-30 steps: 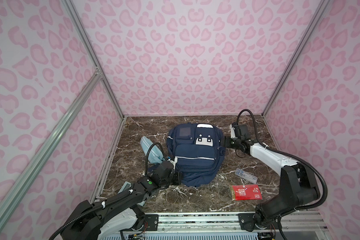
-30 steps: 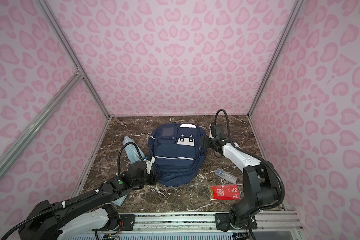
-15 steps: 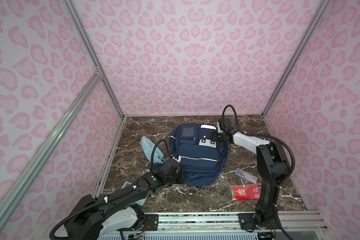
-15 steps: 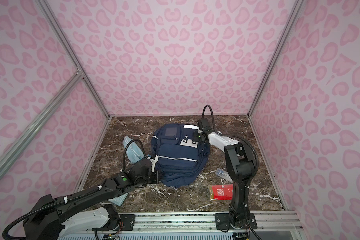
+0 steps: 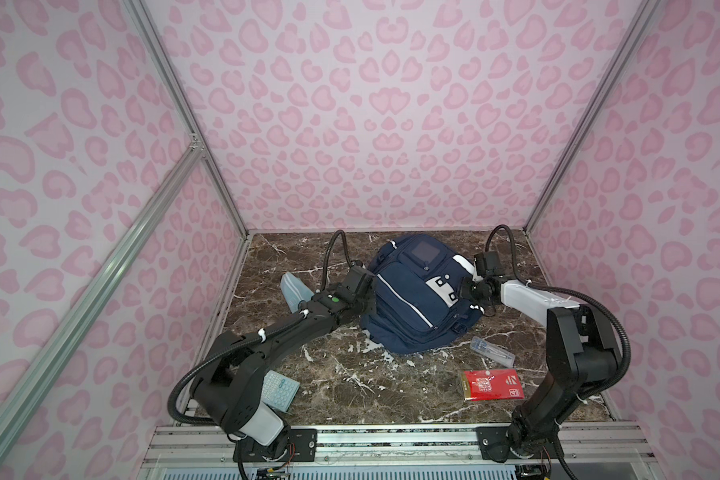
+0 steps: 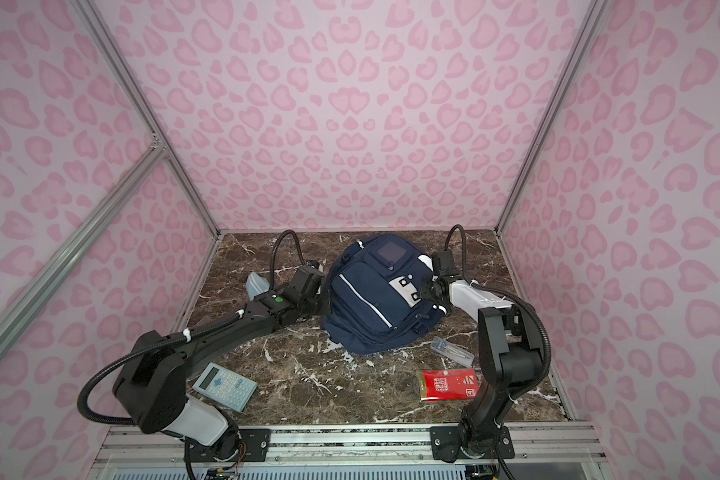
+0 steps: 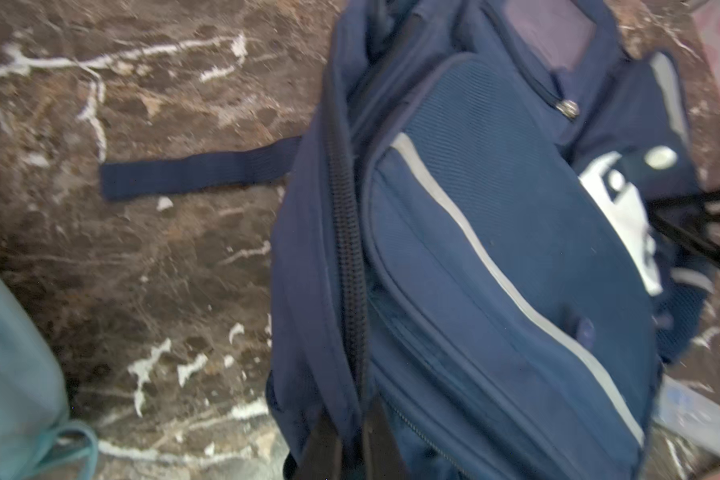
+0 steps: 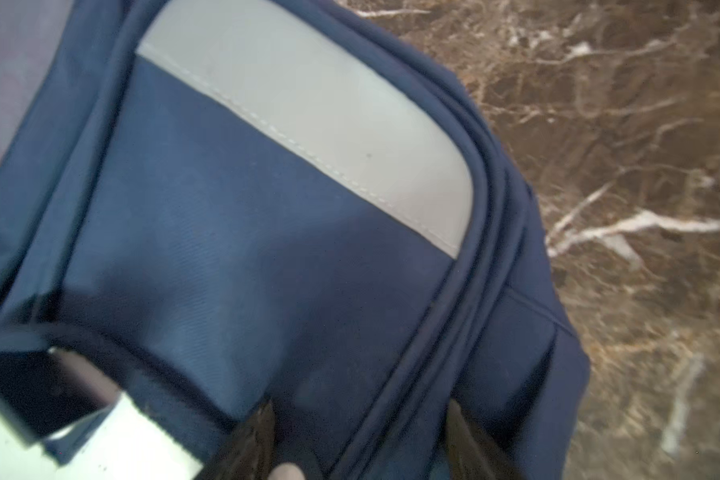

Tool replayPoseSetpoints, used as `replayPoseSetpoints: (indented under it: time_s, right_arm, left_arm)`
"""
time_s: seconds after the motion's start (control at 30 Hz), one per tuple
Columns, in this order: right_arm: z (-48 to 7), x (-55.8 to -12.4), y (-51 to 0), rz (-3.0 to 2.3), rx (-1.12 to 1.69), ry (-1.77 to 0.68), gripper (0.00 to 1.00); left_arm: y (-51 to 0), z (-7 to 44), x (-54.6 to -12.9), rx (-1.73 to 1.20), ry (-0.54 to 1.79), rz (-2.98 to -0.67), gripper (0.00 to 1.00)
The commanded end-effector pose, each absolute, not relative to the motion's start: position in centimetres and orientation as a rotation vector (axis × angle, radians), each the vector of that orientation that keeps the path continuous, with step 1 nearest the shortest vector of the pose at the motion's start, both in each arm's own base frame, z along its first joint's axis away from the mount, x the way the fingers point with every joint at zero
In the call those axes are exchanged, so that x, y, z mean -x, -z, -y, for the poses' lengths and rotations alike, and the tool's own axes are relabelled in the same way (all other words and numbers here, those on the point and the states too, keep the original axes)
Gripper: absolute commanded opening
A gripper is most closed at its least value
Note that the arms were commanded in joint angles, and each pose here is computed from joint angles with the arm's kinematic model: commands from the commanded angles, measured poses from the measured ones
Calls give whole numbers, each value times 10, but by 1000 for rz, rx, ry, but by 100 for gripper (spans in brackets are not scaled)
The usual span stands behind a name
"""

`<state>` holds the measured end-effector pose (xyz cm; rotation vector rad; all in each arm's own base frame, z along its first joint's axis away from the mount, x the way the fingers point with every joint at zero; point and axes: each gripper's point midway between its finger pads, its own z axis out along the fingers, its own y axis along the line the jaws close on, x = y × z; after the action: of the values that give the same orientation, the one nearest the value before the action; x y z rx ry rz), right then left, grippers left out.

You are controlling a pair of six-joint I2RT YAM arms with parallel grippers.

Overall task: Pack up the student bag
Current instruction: 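Grasp and rotate the backpack top with right gripper while left holds its side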

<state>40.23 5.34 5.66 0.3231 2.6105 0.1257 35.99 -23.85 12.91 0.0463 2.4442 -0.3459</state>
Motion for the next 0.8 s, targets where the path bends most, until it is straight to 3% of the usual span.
replayPoseSetpoints:
  time_s: [0.0,0.13,0.27,0.3,0.43,0.5,0.57,0.67,0.77]
  right_arm:
    - [-55,-338,-33,-2813,-277,-42,65]
    - [-80,-320,-39,-2786,-167,-92,66]
    - [-109,-320,-43,-2740,-72,-300,65]
    - [-117,-318,-46,-2725,-34,-326,65]
    - [-134,-313,-69,-2642,109,-296,65]
    - [-136,-314,-90,-2567,110,-316,67]
    - [-129,-317,-110,-2491,85,-297,72]
    - [-120,-319,-131,-2410,95,-245,77]
    - [-125,-321,-135,-2398,126,-266,76]
  left_arm:
    - [-138,243,-394,-63,296,-2373,7]
    - [-131,234,-429,12,247,-2371,17]
    - [-124,224,-445,66,233,-2388,24]
    - [-140,226,-450,76,256,-2355,30]
    - [-173,210,-439,93,240,-2288,73]
    - [-197,198,-429,112,228,-2240,84]
    - [-213,192,-412,113,272,-2211,87]
    - [-219,211,-370,65,522,-2229,85]
    - [-203,251,-314,-4,813,-2231,69]
